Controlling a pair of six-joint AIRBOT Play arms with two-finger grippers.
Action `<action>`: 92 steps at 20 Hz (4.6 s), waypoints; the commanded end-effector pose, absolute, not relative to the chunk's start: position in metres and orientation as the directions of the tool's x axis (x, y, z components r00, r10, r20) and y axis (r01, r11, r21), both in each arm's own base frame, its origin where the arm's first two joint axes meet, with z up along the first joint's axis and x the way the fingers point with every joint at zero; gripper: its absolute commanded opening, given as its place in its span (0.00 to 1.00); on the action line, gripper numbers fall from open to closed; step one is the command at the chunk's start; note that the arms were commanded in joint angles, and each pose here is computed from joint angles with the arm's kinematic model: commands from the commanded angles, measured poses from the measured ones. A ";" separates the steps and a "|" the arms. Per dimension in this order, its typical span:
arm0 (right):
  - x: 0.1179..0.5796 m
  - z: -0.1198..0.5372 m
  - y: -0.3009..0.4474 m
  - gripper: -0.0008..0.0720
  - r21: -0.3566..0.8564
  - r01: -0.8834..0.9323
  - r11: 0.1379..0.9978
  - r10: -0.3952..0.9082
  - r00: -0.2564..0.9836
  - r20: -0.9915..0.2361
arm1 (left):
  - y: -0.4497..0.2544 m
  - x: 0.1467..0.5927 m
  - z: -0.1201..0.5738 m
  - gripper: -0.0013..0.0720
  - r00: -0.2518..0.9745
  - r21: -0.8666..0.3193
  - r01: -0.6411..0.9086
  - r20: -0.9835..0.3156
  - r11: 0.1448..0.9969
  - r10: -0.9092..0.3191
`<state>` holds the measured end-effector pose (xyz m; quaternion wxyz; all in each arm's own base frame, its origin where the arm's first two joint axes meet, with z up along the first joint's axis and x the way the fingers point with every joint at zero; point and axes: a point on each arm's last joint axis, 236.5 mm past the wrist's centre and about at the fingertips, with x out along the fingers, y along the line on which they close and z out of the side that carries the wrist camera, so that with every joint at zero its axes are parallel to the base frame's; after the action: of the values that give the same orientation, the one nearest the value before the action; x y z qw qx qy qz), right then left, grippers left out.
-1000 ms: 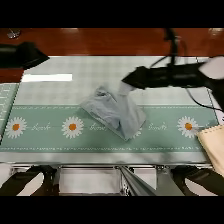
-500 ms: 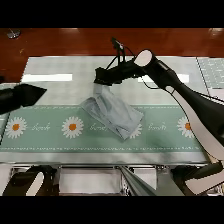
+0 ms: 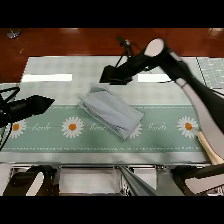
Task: Fold the shirts.
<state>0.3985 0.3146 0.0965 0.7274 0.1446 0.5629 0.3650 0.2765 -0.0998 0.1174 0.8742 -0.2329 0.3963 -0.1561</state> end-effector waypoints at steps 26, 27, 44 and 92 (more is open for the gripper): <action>0.256 -0.107 0.247 0.83 0.573 0.322 0.754 0.551 0.166 -0.818 | -0.100 0.274 0.113 0.05 0.627 -0.533 0.084 -0.629 0.842 -0.460; 0.262 -0.103 0.254 0.57 0.596 0.301 0.745 0.571 0.175 -0.802 | -0.100 0.274 0.113 0.05 0.627 -0.533 0.084 -0.629 0.842 -0.460; 0.431 0.218 0.201 0.05 0.636 -0.295 0.713 0.672 0.546 -0.500 | -0.100 0.274 0.113 0.05 0.626 -0.533 0.084 -0.629 0.842 -0.461; 0.341 -0.013 0.058 0.05 -0.032 0.051 0.998 -0.044 0.241 -0.970 | -0.127 0.338 0.049 0.05 0.432 -0.214 0.186 -0.859 0.959 -0.275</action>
<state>0.3688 0.0704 0.0491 0.8349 0.0468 0.5470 0.0390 0.3523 -0.1512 0.1160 0.8686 -0.0763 0.4453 -0.2035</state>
